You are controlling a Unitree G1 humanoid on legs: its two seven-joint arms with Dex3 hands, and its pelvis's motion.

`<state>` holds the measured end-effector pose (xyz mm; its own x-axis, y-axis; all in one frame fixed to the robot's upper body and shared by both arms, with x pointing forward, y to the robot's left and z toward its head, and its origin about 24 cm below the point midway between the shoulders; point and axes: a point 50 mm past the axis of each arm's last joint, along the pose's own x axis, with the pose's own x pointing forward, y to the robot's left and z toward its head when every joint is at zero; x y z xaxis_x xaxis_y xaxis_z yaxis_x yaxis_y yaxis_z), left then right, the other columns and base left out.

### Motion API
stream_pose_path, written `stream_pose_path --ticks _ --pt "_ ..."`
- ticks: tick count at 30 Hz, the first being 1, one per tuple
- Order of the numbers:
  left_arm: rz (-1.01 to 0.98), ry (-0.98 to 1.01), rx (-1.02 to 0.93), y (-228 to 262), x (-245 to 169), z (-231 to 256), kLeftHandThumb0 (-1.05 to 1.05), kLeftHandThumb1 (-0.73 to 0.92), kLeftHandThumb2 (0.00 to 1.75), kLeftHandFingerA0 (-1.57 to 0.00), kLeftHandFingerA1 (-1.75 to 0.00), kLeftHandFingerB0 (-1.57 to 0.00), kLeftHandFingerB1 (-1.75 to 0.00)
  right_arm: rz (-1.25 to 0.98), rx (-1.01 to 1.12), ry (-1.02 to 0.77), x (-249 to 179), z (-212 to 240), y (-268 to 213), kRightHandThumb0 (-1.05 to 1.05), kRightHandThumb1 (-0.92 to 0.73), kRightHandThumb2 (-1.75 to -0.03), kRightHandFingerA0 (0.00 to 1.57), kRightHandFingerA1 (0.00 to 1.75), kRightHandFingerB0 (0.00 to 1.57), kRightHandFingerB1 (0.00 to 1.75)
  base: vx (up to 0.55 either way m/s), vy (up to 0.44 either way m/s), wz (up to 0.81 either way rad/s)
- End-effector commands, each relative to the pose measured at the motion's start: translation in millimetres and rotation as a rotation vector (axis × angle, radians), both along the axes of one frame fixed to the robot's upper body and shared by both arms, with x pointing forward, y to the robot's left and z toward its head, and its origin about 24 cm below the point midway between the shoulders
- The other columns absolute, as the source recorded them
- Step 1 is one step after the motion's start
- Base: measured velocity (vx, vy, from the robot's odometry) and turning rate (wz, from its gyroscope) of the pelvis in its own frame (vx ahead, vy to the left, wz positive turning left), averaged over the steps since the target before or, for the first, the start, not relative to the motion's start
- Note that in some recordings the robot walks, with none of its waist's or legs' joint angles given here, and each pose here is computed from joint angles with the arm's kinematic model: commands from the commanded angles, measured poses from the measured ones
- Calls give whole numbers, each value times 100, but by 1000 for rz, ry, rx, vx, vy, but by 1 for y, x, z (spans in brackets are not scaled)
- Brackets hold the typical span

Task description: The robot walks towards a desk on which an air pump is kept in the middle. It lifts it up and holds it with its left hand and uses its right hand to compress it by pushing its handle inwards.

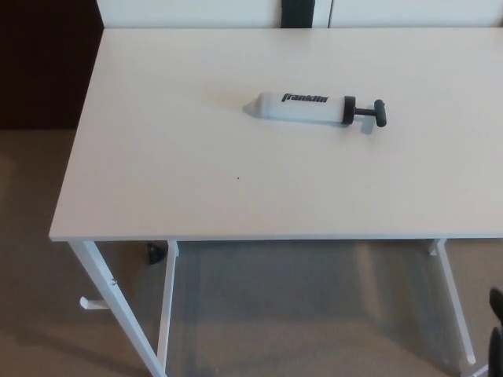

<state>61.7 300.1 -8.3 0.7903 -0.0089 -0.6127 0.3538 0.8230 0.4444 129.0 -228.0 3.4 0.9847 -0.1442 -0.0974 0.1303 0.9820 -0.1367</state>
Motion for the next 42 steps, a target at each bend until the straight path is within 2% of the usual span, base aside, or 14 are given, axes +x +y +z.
stream_pose_path --ticks 1,2,16,17,19,20,22,24,25,28,29,39,40,42 --pt "163 -43 48 55 -24 3 -82 66 102 -38 -52 -26 -44 197 -210 241 -31 -34 -42 -86 -76 -109 6 28 6 21 0 0 0" --pt "165 -17 75 56 -19 -3 -79 81 65 -34 -37 -31 -33 197 -210 264 -32 -37 -43 -86 -76 -109 7 30 7 22 0 0 0" --pt "154 13 63 52 24 -25 -83 84 65 -20 -39 -16 -31 192 -226 448 -37 -54 -57 -91 -79 -112 6 21 7 20 0 0 0" --pt "165 15 58 53 27 -27 -39 42 104 -1 -50 0 -49 184 -214 467 -34 -56 -58 -87 -78 -112 1 21 4 21 0 0 0" --pt "193 25 54 55 32 -31 -38 43 104 -1 -50 0 -49 165 -207 493 -27 -59 -61 -87 -78 -113 2 22 5 21 0 0 0" --pt "217 37 58 58 37 -35 -81 83 65 -19 -37 -14 -29 145 -209 509 -20 -62 -64 -87 -77 -112 1 22 5 22 0 0 0" --pt "223 50 94 61 43 -38 -82 67 101 -23 -50 -10 -42 125 -213 526 -13 -67 -67 -92 -80 -113 6 20 7 19 0 0 0" --pt "220 62 135 63 47 -40 -82 67 101 -23 -50 -10 -42 112 -219 541 -7 -70 -70 -92 -80 -113 6 20 7 19 0 0 0" --pt "234 69 133 64 54 -41 -78 83 66 -24 -36 -17 -29 103 -230 552 -1 -73 -72 -89 -77 -112 6 25 6 22 0 0 0" --pt "296 81 105 69 70 -51 -76 69 96 -18 -46 -15 -42 86 -248 574 16 -79 -73 -90 -76 -112 6 26 6 21 0 0 0" --pt "314 93 115 69 74 -52 -71 83 65 -25 -34 -23 -30 75 -247 583 21 -81 -73 -92 -75 -112 7 25 7 21 0 0 0" --pt "486 83 57 63 87 -68 -68 83 65 -31 -38 -27 -35 -11 -166 641 43 -95 -70 -92 -74 -112 7 23 7 20 0 0 0" --pt "518 80 57 59 86 -72 -67 65 102 -35 -57 -17 -46 -47 -133 653 46 -98 -69 -90 -74 -110 6 25 6 20 0 0 0" --pt "581 92 50 53 79 -82 -62 62 102 -37 -58 -18 -47 -100 -88 671 49 -105 -61 -89 -75 -111 7 32 7 23 0 0 0"
